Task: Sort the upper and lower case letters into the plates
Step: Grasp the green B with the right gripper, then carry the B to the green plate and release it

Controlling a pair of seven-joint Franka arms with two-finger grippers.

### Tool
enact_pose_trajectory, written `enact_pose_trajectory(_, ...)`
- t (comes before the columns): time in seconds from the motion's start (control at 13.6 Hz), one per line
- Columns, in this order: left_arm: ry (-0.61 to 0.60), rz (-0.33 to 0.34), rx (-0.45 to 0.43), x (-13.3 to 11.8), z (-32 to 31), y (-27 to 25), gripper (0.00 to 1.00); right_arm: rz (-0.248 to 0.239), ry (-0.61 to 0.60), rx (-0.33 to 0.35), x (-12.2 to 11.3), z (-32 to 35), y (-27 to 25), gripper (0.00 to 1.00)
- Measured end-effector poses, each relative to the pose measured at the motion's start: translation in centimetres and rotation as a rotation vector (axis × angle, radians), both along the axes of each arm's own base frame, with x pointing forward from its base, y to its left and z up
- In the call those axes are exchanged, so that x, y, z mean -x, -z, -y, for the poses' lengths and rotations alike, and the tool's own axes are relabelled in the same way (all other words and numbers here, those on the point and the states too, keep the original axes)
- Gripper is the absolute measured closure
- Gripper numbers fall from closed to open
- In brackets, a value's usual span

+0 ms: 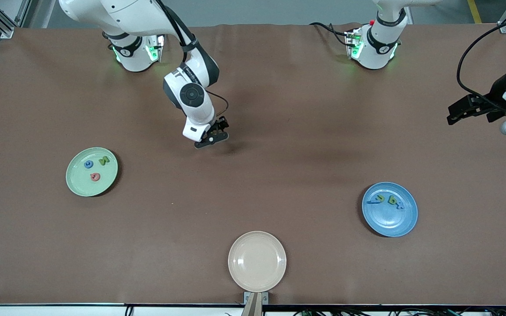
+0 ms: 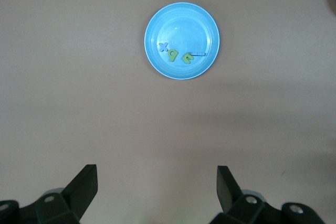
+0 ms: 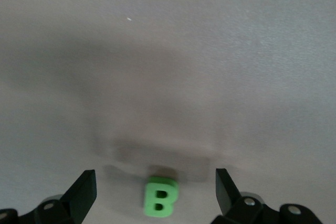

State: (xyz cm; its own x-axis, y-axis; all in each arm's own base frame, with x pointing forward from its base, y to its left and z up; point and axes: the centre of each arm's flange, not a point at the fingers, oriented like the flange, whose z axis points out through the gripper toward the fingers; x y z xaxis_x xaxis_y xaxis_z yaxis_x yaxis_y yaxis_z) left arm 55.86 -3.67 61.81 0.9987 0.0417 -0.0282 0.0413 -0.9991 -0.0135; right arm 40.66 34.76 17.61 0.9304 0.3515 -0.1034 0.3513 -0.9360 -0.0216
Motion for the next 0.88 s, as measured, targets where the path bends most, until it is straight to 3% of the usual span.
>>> enact_pose_trajectory(0.29, 0.007, 0.002, 0.0, 0.0, 0.4, -0.02, 0.0, -0.016, -0.007, 0.014, 0.72, 0.97, 0.93, 0.04)
enact_pose_trajectory(0.37, 0.007, 0.003, 0.0, -0.01, 0.4, -0.03, 0.0, -0.016, -0.007, 0.014, 0.75, 1.02, 0.91, 0.14)
enact_pose_trajectory(0.44, 0.007, 0.004, 0.0, -0.01, 0.4, -0.03, 0.0, -0.015, -0.007, 0.014, 0.75, 1.01, 0.84, 0.14)
enact_pose_trajectory(0.59, 0.007, 0.004, 0.0, -0.02, 0.39, -0.04, 0.0, -0.011, -0.007, 0.009, 0.7, 0.92, 0.41, 0.32)
enact_pose_trajectory(0.66, 0.007, 0.005, 0.0, -0.02, 0.38, -0.06, 0.0, -0.012, -0.007, 0.01, 0.74, 0.96, 0.42, 0.32)
enact_pose_trajectory(0.81, 0.007, 0.005, 0.0, -0.02, 0.38, -0.06, 0.0, -0.01, -0.008, 0.008, 0.75, 0.91, 0.17, 0.46)
enact_pose_trajectory(0.88, 0.007, 0.005, 0.0, -0.02, 0.38, -0.06, 0.0, -0.01, -0.007, 0.008, 0.74, 0.93, 0.18, 0.46)
